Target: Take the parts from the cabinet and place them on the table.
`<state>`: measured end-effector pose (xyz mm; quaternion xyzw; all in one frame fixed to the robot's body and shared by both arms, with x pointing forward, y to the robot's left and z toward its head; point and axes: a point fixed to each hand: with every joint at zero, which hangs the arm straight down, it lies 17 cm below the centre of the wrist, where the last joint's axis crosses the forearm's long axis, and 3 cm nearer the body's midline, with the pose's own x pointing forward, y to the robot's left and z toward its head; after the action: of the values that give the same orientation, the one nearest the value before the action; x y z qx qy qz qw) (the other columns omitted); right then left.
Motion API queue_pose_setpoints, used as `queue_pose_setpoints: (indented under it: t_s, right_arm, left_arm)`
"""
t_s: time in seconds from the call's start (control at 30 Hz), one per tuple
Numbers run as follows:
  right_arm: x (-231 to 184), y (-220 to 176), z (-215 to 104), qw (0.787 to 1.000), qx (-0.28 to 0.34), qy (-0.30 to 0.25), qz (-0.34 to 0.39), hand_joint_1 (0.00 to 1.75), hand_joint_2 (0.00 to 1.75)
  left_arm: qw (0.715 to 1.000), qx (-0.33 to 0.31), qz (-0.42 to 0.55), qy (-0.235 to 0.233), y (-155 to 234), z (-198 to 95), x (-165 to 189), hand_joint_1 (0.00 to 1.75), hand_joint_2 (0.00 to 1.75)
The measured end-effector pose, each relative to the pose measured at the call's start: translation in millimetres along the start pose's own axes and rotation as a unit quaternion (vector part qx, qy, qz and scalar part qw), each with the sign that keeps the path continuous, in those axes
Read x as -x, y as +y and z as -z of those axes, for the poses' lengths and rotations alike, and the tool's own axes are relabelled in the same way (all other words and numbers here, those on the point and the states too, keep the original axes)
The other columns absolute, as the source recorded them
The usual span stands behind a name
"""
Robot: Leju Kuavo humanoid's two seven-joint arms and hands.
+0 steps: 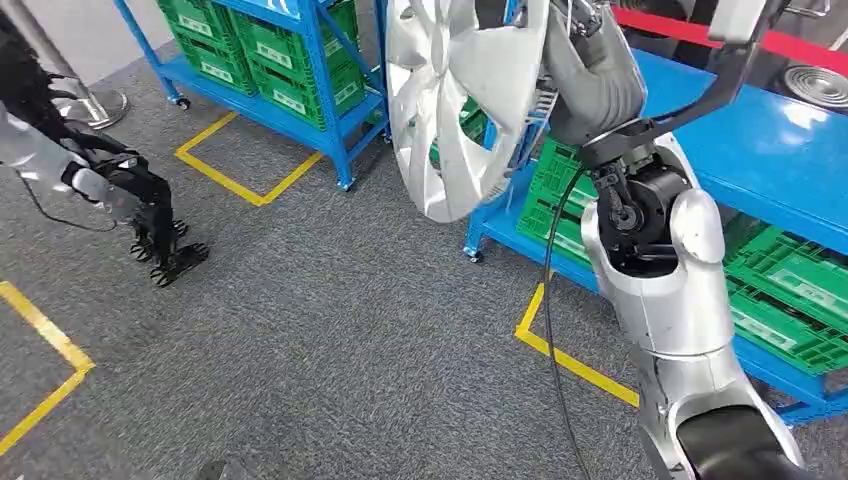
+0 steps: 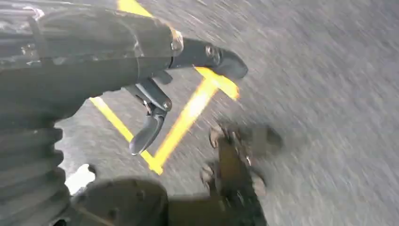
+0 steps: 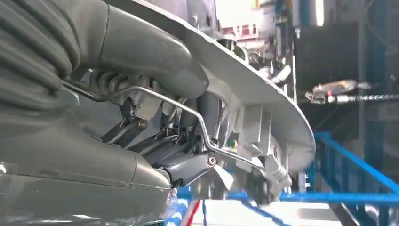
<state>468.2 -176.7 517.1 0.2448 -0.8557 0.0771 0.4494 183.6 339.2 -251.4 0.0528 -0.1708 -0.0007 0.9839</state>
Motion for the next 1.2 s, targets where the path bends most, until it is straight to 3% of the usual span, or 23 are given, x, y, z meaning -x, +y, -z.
queue_pose_setpoints:
  t_s: [0.1,0.2,0.33,0.47,0.8,1.2]
  right_arm:
    - [0.4,4.0,1.2,1.000,-0.008,-0.006,0.004,1.75,1.75]
    - [-5.0,9.7,6.6,1.000,-0.014,-0.021,0.009,1.75,1.75]
    - [-10.8,20.2,14.5,0.999,-0.023,-0.034,0.017,1.75,1.75]
    - [-8.0,30.9,17.5,0.998,-0.042,-0.033,0.032,1.75,1.75]
    - [18.4,50.1,21.2,0.995,-0.061,-0.014,0.080,1.75,1.75]
    - [32.3,60.8,29.5,0.994,-0.066,-0.004,0.088,1.75,1.75]
  left_arm:
    - [0.999,-0.048,-0.007,0.023,34.0,-3.3,5.5,0.00,1.75]
    - [0.999,-0.042,-0.022,0.025,41.9,-7.9,-1.1,0.00,1.75]
    - [0.999,-0.021,-0.028,0.018,25.8,-13.5,-10.2,0.00,1.75]
    - [0.998,0.009,-0.050,0.046,2.9,-18.5,-7.8,0.00,1.75]
    - [0.988,-0.003,-0.131,0.082,-39.7,-27.6,-5.3,0.00,1.75]
    - [0.991,0.029,-0.125,0.027,-49.7,-33.7,-26.9,0.00,1.75]
